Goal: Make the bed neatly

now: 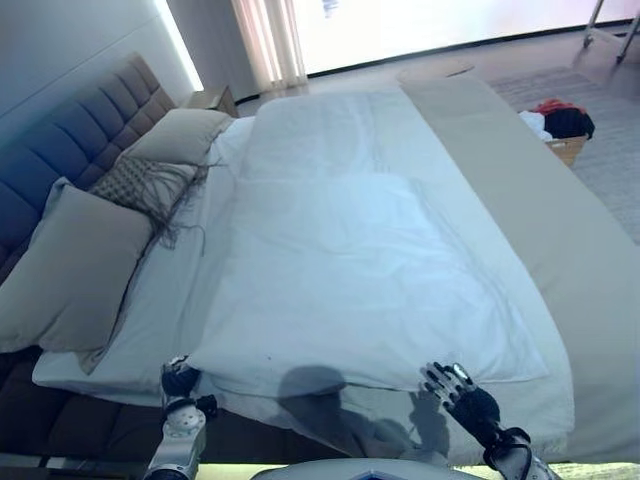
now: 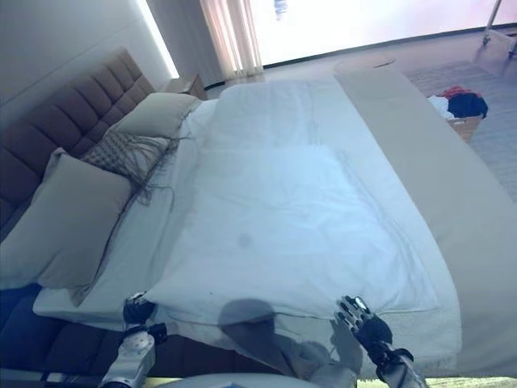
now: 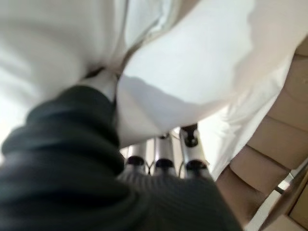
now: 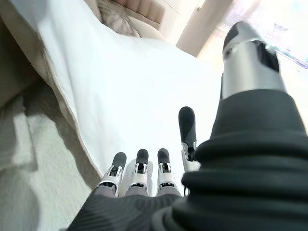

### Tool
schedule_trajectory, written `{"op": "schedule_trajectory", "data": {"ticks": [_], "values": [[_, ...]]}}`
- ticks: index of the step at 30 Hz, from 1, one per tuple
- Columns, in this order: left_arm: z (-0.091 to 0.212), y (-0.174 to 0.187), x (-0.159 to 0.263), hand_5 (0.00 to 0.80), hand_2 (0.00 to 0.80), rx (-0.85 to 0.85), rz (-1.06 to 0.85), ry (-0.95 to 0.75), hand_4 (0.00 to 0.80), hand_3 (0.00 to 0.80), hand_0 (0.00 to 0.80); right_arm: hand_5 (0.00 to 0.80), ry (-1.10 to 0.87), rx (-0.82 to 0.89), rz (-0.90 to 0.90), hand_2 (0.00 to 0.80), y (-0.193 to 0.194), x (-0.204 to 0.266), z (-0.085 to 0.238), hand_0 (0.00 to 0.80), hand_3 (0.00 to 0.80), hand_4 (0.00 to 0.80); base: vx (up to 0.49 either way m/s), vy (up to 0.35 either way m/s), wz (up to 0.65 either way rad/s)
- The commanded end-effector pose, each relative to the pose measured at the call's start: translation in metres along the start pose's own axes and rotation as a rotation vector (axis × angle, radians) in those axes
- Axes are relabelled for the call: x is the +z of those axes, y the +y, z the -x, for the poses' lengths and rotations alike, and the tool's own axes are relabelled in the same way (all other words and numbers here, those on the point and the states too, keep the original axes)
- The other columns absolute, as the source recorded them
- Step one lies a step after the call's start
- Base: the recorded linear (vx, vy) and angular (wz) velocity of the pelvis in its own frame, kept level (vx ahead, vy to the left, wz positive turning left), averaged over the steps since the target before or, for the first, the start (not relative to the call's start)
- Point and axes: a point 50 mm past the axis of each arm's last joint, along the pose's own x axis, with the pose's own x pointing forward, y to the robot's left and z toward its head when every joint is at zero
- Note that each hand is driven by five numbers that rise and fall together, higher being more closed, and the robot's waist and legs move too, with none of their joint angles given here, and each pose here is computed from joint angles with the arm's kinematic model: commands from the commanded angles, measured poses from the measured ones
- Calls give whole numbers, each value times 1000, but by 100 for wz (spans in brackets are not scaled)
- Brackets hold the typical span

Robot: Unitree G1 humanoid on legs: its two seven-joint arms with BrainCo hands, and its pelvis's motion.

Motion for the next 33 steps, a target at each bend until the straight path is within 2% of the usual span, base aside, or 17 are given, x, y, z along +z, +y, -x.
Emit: {"op": "schedule_trajectory", "data": {"ticks": [1, 12, 18, 21, 28, 33], "values": [[-32, 86, 55, 800, 800, 265, 86, -234, 800, 800, 800, 0, -113, 73, -105, 0, 10, 7, -7, 0, 0, 0, -7, -36, -4], [-25, 73, 43, 800, 800, 178, 84, -213, 800, 800, 800, 0, -117, 142, -123, 0, 29, 8, -17, 0, 0, 0, -8, 92, -13], [-33, 64, 62, 800, 800, 158, 100, -241, 800, 800, 800, 0, -140, 91, -125, 0, 22, 10, -17, 0, 0, 0, -52, 205, -6], [-34, 67, 63, 800, 800, 178, 101, -239, 800, 800, 800, 0, -122, 93, -184, 0, 15, 0, -13, 0, 0, 0, -71, 144, -3], [-36, 67, 67, 800, 800, 219, 120, -258, 800, 800, 800, 0, -101, 104, -197, 0, 9, -13, -12, 0, 0, 0, -37, -164, -11], [-29, 68, 58, 800, 800, 228, 159, -241, 800, 800, 800, 0, -73, 124, -56, 0, 18, 7, -16, 0, 0, 0, -50, -59, -11]]}}
